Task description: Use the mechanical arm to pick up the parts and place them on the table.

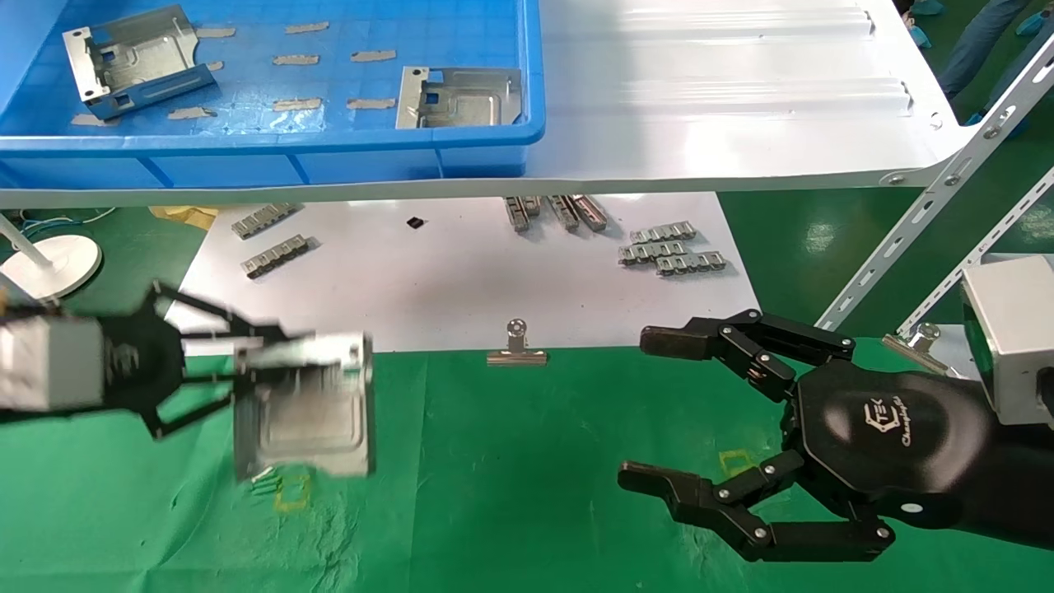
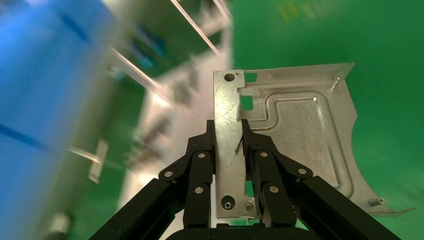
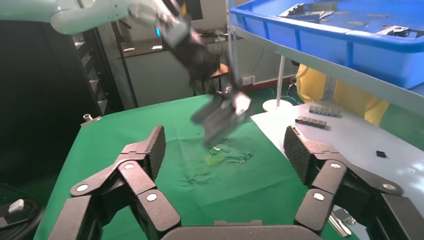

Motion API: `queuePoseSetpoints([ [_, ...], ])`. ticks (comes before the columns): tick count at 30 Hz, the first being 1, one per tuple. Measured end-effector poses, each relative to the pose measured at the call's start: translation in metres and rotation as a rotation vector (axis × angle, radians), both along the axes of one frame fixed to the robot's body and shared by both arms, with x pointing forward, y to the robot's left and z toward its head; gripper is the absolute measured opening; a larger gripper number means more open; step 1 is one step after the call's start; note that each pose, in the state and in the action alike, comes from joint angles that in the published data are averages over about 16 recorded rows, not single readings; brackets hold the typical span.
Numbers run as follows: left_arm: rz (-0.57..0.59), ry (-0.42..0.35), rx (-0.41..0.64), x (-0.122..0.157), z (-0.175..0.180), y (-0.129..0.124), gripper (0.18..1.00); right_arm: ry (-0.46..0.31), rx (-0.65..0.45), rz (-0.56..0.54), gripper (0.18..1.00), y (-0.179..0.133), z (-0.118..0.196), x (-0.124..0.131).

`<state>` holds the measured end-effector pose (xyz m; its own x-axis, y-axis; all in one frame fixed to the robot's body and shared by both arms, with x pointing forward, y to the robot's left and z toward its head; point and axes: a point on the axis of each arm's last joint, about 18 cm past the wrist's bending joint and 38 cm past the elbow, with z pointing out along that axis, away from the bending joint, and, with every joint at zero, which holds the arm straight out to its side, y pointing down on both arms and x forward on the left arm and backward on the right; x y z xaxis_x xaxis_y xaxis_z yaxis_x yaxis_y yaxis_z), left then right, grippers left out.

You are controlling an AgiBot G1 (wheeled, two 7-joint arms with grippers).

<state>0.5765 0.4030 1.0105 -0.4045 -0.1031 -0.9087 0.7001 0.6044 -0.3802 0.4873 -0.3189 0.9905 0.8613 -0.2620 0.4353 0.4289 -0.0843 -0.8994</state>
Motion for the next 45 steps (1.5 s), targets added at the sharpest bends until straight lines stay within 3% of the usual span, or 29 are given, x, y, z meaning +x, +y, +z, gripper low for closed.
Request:
queuePoseSetpoints([
  [8,0.070,0.067,0.092,0.021,-0.052,0.017,0.272,0.000,0.000,0.000,0.923,0.000,0.000,0.000],
  [13,0.106,0.089,0.113,0.033,-0.073,0.021,0.272,0.000,0.000,0.000,0.965,0.000,0.000,0.000],
  [29,0.110,0.114,0.072,0.042,-0.081,0.017,0.336,0.000,0.000,0.000,1.000,0.000,0.000,0.000],
  [35,0.110,0.154,-0.004,0.039,-0.072,0.015,0.409,0.000,0.000,0.000,1.000,0.000,0.000,0.000],
  [45,0.122,0.219,-0.110,0.039,-0.061,0.013,0.619,0.000,0.000,0.000,1.000,0.000,0.000,0.000],
])
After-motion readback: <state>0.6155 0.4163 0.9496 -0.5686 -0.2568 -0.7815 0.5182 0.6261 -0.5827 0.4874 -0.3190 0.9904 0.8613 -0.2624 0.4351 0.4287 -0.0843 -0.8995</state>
